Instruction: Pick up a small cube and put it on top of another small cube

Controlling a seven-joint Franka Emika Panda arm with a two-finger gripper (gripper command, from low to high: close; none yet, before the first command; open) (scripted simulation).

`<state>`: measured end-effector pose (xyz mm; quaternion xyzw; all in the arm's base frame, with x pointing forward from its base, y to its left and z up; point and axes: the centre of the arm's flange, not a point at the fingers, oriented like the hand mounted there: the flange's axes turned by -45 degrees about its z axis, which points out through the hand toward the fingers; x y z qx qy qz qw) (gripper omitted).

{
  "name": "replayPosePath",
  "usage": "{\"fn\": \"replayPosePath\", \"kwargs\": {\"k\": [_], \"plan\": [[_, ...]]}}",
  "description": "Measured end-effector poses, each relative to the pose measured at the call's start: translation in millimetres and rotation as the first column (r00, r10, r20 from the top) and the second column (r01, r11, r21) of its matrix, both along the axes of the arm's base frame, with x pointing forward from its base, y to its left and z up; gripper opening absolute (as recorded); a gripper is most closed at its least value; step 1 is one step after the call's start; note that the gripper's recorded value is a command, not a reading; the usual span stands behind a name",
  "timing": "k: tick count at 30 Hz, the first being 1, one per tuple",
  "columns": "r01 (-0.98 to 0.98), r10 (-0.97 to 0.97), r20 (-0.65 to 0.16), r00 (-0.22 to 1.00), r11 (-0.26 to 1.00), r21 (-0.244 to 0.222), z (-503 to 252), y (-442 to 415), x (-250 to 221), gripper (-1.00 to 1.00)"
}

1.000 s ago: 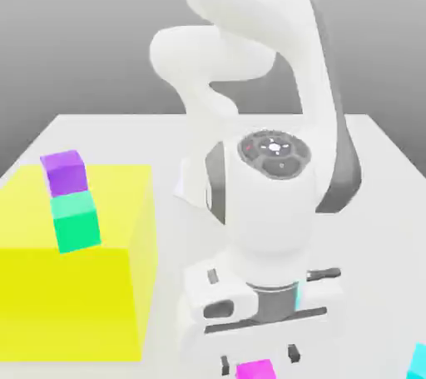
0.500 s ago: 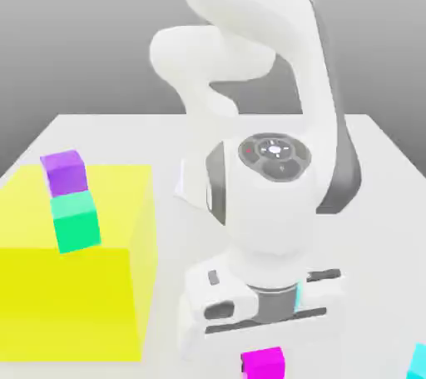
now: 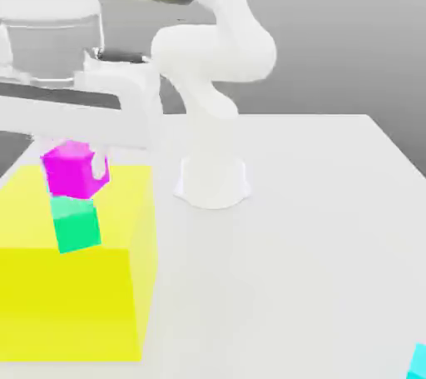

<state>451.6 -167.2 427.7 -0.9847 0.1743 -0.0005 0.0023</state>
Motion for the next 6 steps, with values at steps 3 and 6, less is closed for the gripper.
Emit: {"fn": "replayPosePath", "kwargs": {"k": [3, 6], "plan": [[0.008, -0.008, 0.0, 1.0, 1.0, 0.001, -36.4, -2.3, -3.1, 1.0], [0.008, -0.008, 0.0, 1.0, 1.0, 0.001, -36.4, -2.3, -3.1, 1.0]]}}
